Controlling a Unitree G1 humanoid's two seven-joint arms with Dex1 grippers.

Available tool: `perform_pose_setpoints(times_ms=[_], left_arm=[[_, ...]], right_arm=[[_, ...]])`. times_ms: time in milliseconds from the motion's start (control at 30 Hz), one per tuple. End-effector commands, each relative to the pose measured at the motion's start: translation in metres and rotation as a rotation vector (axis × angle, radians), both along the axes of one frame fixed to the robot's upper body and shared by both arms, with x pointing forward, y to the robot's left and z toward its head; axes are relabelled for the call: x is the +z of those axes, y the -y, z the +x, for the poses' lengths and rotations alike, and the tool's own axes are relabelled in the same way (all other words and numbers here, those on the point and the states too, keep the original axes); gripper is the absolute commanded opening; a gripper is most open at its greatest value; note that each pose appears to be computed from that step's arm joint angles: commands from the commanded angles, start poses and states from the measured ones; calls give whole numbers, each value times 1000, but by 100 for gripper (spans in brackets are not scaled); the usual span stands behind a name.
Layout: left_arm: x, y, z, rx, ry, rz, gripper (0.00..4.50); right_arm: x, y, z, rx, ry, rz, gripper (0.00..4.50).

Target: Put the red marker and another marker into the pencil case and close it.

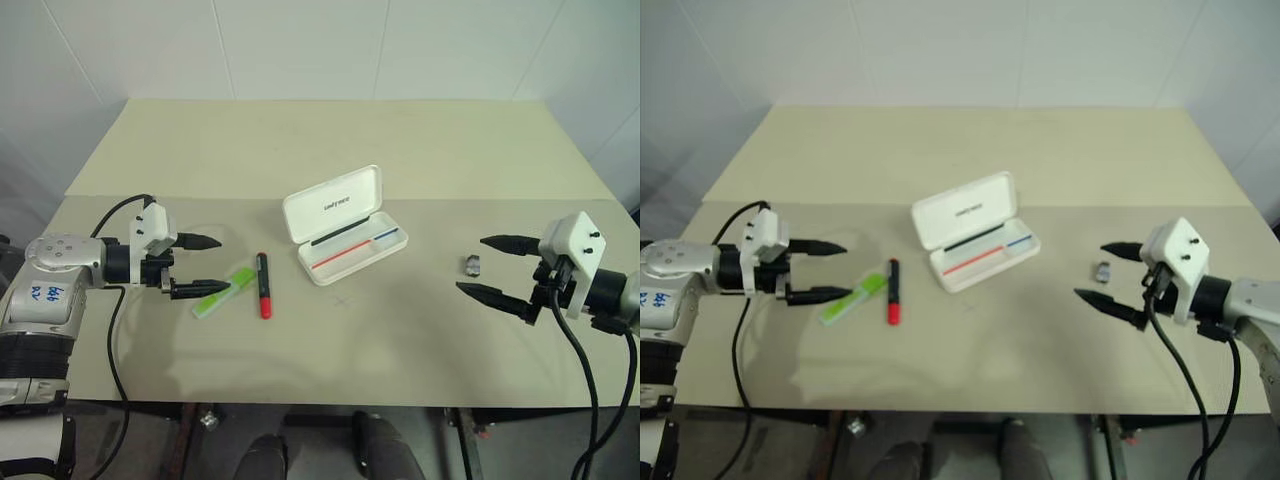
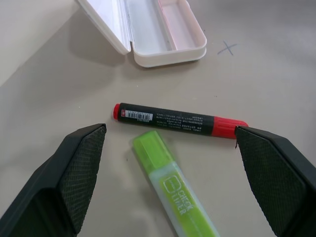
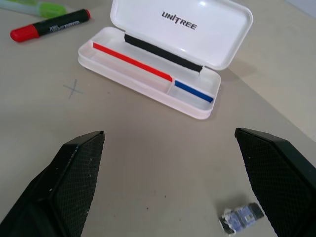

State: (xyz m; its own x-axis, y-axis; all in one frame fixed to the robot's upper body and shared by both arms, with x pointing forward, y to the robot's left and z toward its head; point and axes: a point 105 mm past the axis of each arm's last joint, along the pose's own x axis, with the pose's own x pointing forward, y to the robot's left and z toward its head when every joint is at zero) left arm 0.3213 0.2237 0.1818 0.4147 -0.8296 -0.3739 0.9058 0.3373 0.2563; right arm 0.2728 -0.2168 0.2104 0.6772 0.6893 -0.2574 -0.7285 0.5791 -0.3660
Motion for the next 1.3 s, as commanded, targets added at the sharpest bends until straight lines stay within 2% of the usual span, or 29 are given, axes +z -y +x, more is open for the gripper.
perform_pose_setpoints(times_ms=[33, 133, 367, 533, 733, 900, 1033, 1300], left_arm=[[13, 1, 0, -16, 53, 4, 443], [15, 2, 5, -4, 71, -2, 443], [30, 27, -5, -69, 141, -41, 443], [25, 49, -21, -124, 126, -42, 443], [9, 74, -27, -174, 64, 1, 443], [-5, 97, -10, -144, 52, 31, 443], [-24, 132, -6, -218, -34, 46, 443], [-32, 149, 14, -211, -30, 81, 443]], right_arm=[[11, -6, -3, 15, 48, 11, 450], [10, -7, -3, 9, 54, 23, 450], [8, -15, -1, 36, 46, 45, 450], [2, -27, 0, 69, 30, 77, 450], [0, -38, -2, 83, 25, 122, 450], [-11, -38, -5, 67, -3, 128, 450], [-13, -35, -11, 22, 4, 154, 450], [-17, -24, -23, -54, -1, 168, 450]])
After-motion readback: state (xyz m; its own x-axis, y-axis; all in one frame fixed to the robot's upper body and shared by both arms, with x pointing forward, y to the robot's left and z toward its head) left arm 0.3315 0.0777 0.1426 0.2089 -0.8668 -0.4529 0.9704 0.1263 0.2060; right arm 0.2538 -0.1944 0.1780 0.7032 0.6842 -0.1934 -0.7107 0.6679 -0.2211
